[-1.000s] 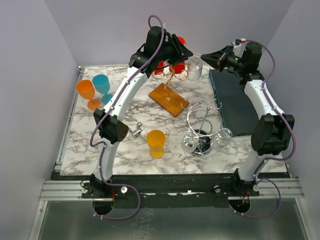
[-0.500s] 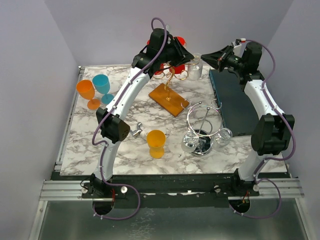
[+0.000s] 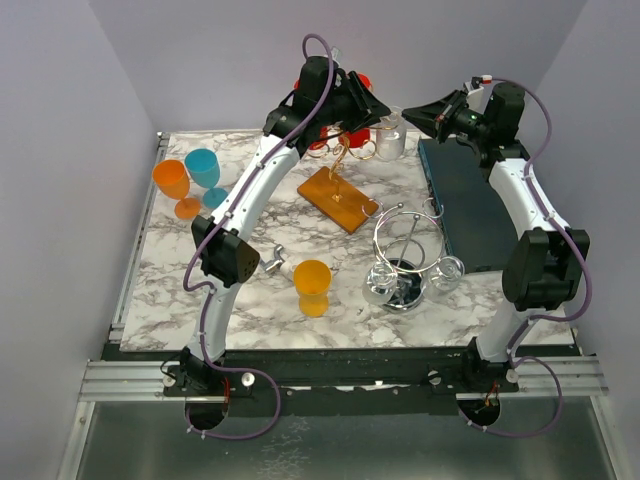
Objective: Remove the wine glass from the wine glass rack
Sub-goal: Pick up the wine glass from the wine rack.
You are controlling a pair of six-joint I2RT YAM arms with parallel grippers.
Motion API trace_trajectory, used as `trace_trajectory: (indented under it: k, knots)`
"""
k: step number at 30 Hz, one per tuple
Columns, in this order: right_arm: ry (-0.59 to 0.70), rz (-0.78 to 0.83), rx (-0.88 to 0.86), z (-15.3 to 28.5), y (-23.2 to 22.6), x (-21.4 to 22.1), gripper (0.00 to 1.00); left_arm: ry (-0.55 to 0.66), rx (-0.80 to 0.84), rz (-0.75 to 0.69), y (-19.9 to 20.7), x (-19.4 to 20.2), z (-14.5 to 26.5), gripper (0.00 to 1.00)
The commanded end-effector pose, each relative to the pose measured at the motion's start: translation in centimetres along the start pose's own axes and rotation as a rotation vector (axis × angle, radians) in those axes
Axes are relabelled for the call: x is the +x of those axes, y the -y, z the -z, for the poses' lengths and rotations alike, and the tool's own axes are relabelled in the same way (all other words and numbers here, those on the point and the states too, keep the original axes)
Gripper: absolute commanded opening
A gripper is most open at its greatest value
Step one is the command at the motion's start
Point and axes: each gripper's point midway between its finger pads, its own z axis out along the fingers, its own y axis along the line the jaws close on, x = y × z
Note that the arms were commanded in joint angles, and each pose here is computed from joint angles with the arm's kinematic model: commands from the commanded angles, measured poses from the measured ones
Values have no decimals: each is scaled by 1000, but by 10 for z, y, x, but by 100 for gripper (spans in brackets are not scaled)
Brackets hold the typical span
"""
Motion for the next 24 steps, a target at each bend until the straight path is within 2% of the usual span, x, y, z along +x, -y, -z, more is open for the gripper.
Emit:
trace_trajectory:
  k: [1,14,24]
  knots:
    - [-19,62,-52,7,-30,4,1,-1,46,-26,24,0,18,41]
    - [10,34,-69,20,-28,-1,0,-7,26,-18,16,3,15,42]
    - [-14,28,-105,24,-32,3,1,-8,37,-18,19,2,16,42]
